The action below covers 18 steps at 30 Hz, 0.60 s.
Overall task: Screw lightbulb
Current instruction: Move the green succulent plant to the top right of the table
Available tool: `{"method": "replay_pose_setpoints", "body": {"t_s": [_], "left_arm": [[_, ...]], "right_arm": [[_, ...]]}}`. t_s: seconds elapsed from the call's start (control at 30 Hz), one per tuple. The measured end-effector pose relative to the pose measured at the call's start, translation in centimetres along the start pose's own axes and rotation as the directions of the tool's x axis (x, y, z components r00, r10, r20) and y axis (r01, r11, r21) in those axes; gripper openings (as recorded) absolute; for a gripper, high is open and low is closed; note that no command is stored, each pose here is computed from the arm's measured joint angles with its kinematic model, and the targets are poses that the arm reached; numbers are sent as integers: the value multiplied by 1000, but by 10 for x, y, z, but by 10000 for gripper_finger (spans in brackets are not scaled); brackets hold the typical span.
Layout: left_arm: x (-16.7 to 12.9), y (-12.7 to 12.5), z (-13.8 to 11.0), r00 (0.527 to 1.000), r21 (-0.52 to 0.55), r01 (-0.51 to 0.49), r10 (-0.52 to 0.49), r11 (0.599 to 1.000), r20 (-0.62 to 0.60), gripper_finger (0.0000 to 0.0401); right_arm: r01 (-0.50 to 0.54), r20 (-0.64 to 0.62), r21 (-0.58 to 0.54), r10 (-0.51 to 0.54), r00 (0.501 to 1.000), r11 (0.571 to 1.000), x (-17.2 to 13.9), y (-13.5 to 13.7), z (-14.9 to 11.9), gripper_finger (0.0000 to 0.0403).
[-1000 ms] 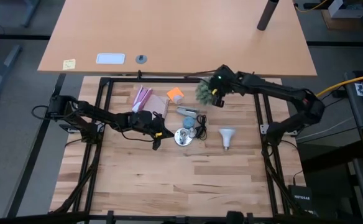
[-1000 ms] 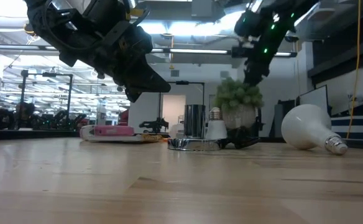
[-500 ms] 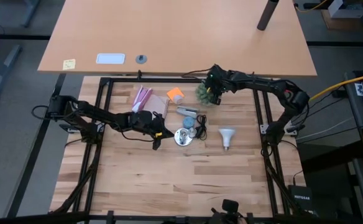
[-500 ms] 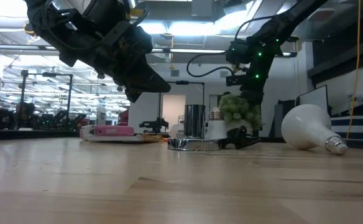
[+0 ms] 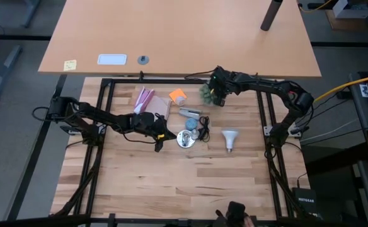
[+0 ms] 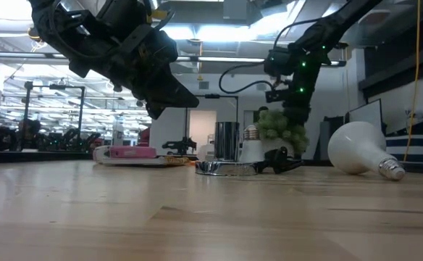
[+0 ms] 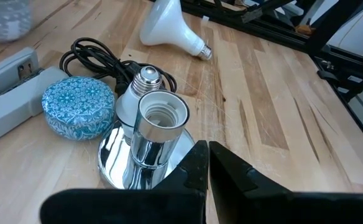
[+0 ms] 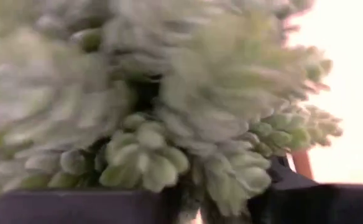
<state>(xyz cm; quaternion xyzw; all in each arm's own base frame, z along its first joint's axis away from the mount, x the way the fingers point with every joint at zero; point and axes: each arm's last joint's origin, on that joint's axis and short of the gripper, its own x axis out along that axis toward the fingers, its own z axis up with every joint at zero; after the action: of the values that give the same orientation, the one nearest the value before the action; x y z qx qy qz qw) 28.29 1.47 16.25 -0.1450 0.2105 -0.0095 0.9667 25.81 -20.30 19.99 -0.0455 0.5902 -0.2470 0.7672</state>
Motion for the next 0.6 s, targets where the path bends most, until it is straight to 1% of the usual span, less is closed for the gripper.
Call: {"method": "replay_pose_setpoints", "body": {"t_s": [0.13, 0.27, 0.4, 0.6], "left_arm": [[0, 0, 0, 1000, 0, 0, 0, 1000, 0, 5], [0, 0, 0, 1000, 0, -15, 15, 1000, 4, 5], [0, 2, 0, 998, 2, -56, 56, 998, 15, 5], [0, 2, 1, 997, 20, -79, 79, 997, 20, 5]], "right_arm": [[56, -34, 6, -55, 998, 998, -1, -1, -2, 189], [62, -43, -1, -62, 997, 998, -8, -1, -4, 225], [45, -25, -17, -46, 999, 999, -19, 4, -4, 238], [45, 41, -53, -43, 998, 998, -41, 15, 0, 235]]}}
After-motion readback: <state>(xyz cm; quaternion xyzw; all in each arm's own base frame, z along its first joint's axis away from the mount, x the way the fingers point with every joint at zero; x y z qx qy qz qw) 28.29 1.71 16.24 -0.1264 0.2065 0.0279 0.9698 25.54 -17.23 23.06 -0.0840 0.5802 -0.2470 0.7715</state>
